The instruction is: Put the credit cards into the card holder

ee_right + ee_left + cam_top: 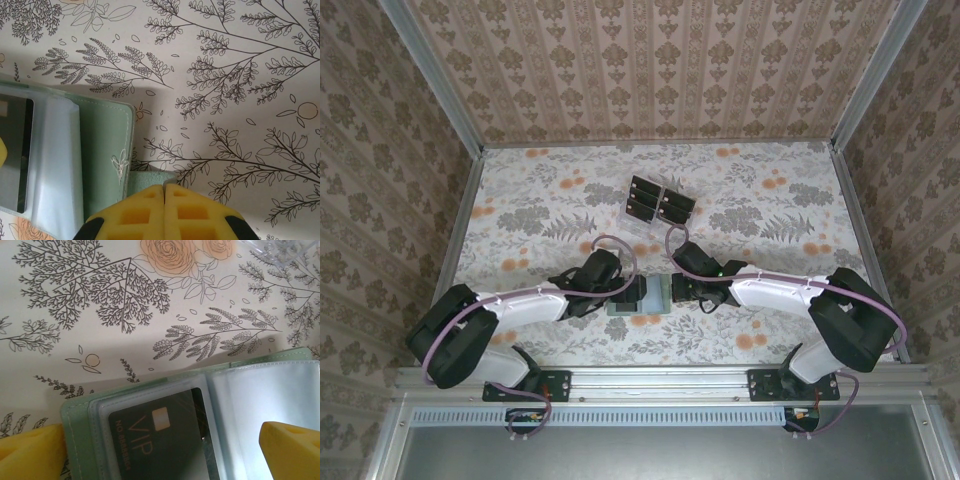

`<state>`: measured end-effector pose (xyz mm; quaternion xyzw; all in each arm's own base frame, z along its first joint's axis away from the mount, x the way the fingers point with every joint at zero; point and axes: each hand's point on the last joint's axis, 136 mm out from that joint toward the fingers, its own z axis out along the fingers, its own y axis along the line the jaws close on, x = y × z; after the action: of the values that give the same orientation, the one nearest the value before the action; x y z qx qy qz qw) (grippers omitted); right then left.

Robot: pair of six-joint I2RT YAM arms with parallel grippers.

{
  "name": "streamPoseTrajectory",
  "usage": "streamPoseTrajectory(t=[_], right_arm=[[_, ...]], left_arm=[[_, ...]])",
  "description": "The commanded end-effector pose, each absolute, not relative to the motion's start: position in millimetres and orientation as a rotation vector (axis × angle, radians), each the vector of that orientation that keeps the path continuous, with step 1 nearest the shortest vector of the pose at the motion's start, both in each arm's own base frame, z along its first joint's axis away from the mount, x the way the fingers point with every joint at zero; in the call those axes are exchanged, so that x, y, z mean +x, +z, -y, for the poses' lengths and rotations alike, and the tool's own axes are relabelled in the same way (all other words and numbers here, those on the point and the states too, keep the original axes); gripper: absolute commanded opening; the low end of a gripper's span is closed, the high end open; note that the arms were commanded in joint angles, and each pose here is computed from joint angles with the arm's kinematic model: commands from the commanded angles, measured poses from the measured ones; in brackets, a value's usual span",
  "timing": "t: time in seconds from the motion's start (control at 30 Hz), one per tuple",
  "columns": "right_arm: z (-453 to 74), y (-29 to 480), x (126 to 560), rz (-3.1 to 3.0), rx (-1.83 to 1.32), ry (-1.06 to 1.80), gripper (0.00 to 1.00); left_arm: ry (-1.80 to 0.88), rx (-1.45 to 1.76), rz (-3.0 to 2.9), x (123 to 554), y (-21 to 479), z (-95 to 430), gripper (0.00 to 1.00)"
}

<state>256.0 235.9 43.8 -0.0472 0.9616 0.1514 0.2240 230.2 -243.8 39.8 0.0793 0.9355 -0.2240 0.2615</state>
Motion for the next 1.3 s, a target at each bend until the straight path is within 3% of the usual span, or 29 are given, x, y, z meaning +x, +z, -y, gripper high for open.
streamPoseTrajectory(t=[0.0,0.5,0.53,0.6,0.67,1.0,1.27], right_arm=[[-238,46,253,-2.656,-0.116,0.459,0.0],[-238,51,257,-2.641,-0.108,0.467,0.0],[-237,53,257,-2.639,-0.106,0.463,0.07],[-231,59,260,-2.625,-0.085,0.456,0.28],[-221,65,261,-2.61,-0.057,0.444,0.36],[-155,88,255,-2.533,0.159,0.441,0.45],[-166,81,237,-2.563,0.157,0.594,0.47]], left_arm=[[-0.718,0.19,-2.467,236,66,261,1.0],[-0.937,0.165,-2.319,232,116,296,1.0],[-0.944,0.175,-2.32,231,116,301,1.0],[-0.958,0.191,-2.323,230,115,311,1.0],[-0.968,0.207,-2.32,229,115,318,1.0],[-1.028,0.256,-2.3,222,119,352,1.0],[-1.03,0.289,-2.306,207,120,360,1.0]])
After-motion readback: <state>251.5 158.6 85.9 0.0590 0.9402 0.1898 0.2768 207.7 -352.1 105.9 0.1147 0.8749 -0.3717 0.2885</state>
